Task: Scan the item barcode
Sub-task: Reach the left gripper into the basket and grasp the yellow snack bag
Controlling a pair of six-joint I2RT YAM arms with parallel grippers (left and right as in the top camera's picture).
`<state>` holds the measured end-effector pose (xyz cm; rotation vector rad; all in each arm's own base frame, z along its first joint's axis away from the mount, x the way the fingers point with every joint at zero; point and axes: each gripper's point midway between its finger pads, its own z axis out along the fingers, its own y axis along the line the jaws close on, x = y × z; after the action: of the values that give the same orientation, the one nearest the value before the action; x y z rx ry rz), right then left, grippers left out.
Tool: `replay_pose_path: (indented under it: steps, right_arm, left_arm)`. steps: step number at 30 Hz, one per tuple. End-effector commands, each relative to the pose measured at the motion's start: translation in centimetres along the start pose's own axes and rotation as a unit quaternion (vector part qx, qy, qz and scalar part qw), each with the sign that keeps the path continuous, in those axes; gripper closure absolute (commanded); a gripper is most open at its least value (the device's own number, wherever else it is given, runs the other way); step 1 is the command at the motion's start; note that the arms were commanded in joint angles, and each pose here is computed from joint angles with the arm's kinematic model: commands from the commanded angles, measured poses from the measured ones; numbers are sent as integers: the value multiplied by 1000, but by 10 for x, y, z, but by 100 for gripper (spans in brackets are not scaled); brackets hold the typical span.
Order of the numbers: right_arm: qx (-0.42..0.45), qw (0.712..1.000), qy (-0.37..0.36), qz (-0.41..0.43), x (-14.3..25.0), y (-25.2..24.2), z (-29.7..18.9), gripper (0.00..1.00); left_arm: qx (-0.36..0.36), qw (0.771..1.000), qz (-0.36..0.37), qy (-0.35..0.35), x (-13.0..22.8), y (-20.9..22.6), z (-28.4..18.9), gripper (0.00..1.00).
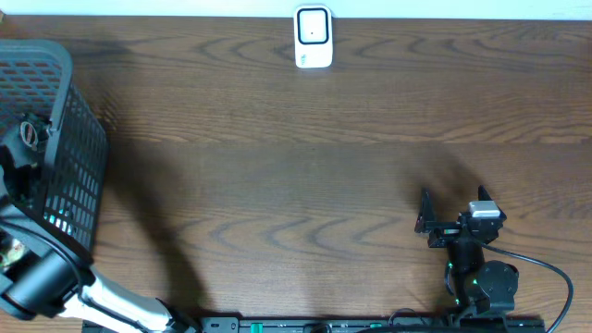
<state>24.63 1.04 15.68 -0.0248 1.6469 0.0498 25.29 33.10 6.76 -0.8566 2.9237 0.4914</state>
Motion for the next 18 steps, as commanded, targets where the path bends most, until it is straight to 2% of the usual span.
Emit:
replay_pose_path:
  steps: [1, 2, 3, 4, 7, 8, 10, 13, 15, 18]
  right_arm:
    - [-1, 1000, 0, 6, 1, 1, 0, 1]
    - [-1, 1000, 0, 6, 1, 1, 0, 1]
    - [-1, 1000, 0, 6, 1, 1, 0, 1]
    - [-1, 1000, 0, 6, 1, 1, 0, 1]
    - [-1, 1000, 0, 6, 1, 1, 0, 1]
    - [-1, 1000, 0, 6, 1, 1, 0, 1]
    - [-1, 1000, 0, 6, 1, 1, 0, 1]
    - [-1, 1000, 0, 6, 1, 1, 0, 1]
    - [-1, 1000, 0, 6, 1, 1, 0, 1]
    - [-1, 1000, 0, 6, 1, 1, 0, 1]
  left_arm:
    - [-9, 1000, -2, -1, -2, 8, 7, 27]
    - [-11, 1000, -4, -6, -4, 9, 5, 42]
    - [-12, 1000, -5, -10, -5, 11, 4, 51]
    - [-13, 1000, -7, -15, -8, 12, 1, 58]
    - [-18, 999, -25, -32, -15, 17, -11, 86]
    - [-19, 998, -43, -41, -18, 19, -17, 92]
    - [-11, 994, -82, -65, -25, 21, -33, 93]
    - [48, 984, -121, -122, -41, 9, -62, 92]
    - [108, 968, -148, -170, -54, -3, -91, 93]
    - [223, 925, -167, -258, -73, -25, -158, 93]
